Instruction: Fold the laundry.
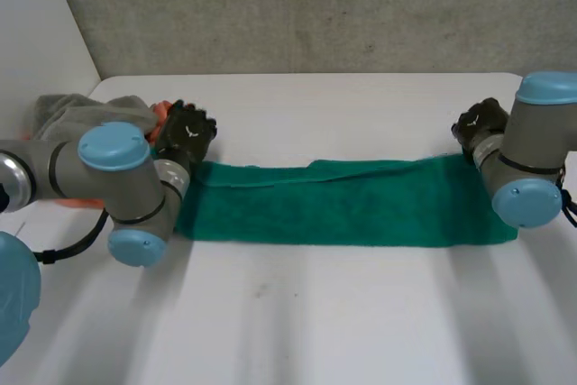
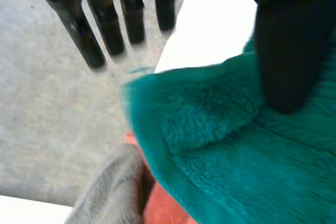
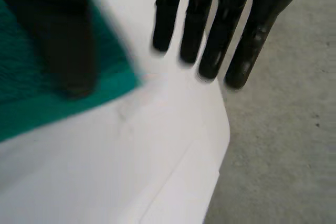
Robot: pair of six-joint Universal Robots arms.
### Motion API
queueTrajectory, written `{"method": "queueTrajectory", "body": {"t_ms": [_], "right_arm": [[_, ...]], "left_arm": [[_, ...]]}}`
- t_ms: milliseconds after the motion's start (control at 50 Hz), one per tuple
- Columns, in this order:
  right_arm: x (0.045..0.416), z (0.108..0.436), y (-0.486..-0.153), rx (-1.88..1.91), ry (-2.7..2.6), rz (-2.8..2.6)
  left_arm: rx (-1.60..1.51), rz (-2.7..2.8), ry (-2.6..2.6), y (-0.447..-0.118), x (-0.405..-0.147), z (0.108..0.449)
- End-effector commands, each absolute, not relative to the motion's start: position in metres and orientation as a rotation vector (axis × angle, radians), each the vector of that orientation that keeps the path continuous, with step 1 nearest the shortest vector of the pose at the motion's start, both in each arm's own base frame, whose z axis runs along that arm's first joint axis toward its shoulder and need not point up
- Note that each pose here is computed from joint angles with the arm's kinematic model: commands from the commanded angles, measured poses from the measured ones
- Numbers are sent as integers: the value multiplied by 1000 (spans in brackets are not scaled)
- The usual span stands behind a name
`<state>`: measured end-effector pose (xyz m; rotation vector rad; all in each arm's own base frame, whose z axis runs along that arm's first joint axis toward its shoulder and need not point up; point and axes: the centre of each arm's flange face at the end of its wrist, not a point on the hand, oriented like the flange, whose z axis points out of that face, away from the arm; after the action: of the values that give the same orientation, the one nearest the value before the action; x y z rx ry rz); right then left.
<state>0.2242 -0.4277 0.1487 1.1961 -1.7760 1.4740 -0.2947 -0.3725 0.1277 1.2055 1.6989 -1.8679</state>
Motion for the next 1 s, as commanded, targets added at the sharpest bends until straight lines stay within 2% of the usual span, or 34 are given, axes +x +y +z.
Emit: {"method": "queueTrajectory", "body": {"t_ms": [20,120,200,260,420,540,640,760,920,1000], "right_arm": [[223,194,-443,948,-1723,1612],[214,258,-432,750,-1729,1840],[215,285,-410,730,-1780,1973],[217,289,-391,831,-1825,1989],[187,239,-351,981,-2155,1693],[177,206,-324,1086,-2266,1575],[168,186,-319,1087,-2284,1541],[168,174,-314,1087,-2277,1543],[170,168,-309,1092,-2276,1547],[170,168,-309,1089,-2270,1552]], "left_arm": [[1131,-2026,1561,-374,-309,153],[1060,-2080,1516,-372,-304,183],[1075,-2064,1535,-359,-297,187],[1092,-2042,1560,-347,-291,188],[1194,-1929,1675,-312,-275,167],[1239,-1959,1686,-315,-272,163],[1239,-1940,1739,-342,-272,134],[1203,-1975,1700,-374,-277,127],[1039,-2103,1603,-430,-278,139],[822,-2123,1636,-452,-260,154]]}}
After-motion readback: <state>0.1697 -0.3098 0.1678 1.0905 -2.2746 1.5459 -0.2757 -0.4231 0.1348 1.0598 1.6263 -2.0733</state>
